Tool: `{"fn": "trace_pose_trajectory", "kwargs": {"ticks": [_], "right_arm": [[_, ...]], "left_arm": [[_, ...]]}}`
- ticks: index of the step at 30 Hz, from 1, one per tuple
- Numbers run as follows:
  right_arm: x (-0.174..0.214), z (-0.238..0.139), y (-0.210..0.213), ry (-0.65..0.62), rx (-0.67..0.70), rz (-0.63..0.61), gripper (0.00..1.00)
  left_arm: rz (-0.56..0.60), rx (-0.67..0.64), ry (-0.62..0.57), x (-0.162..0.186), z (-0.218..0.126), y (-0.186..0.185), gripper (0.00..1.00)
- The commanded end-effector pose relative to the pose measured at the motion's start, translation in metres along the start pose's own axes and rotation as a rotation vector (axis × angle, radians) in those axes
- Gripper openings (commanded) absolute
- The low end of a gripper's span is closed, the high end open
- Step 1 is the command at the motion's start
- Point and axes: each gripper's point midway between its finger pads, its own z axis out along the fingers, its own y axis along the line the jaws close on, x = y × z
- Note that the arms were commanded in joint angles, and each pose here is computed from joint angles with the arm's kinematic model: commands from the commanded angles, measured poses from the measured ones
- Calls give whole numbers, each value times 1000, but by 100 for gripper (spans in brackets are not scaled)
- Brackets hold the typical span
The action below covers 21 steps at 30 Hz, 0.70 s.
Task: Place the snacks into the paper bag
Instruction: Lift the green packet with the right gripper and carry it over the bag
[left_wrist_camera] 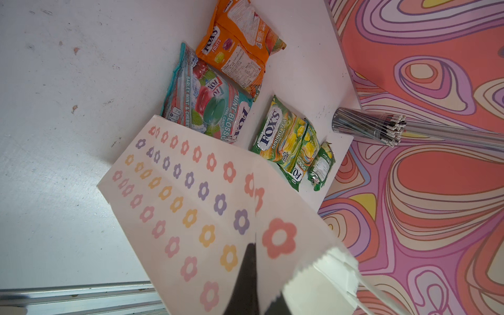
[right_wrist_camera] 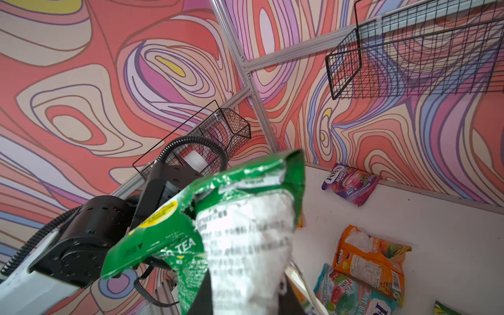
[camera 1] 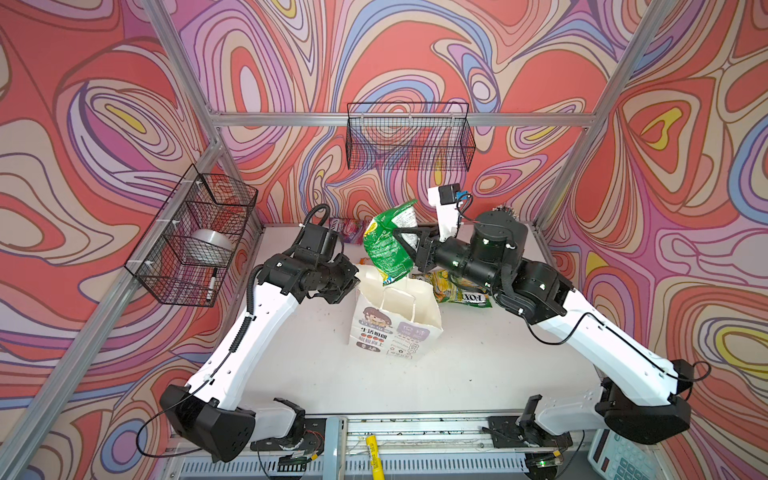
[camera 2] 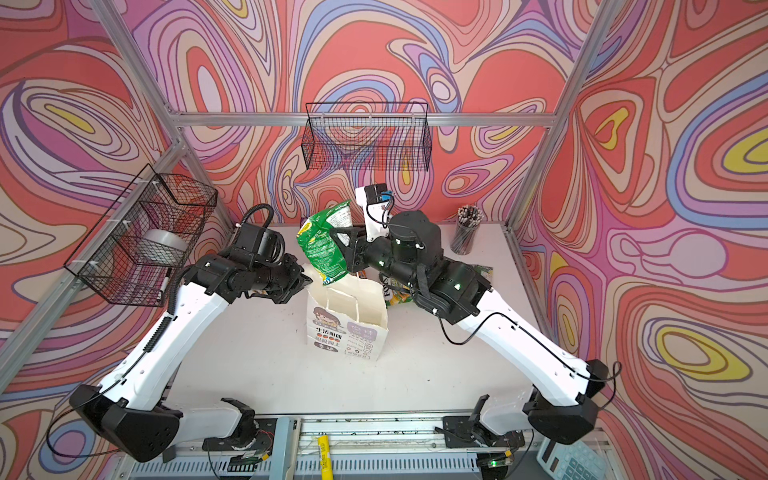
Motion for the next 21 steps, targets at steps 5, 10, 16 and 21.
{"fn": "trace_pose_trajectory", "kwargs": {"ticks": [5,10,16,21], "right_arm": [[24,16,-22,-16,201,-109,0],[47,24,-34,27,293,-168,0],[78,27,-49,98,363,-217,0],[100,23,-65,160,423,-248,0]], "left_arm": [[0,30,-1,2,-9,5,0],[15,40,19,6,-10,6,0],[19,33,32,9,-9,10,0],[37,16,4,6,-14,15,0]]}}
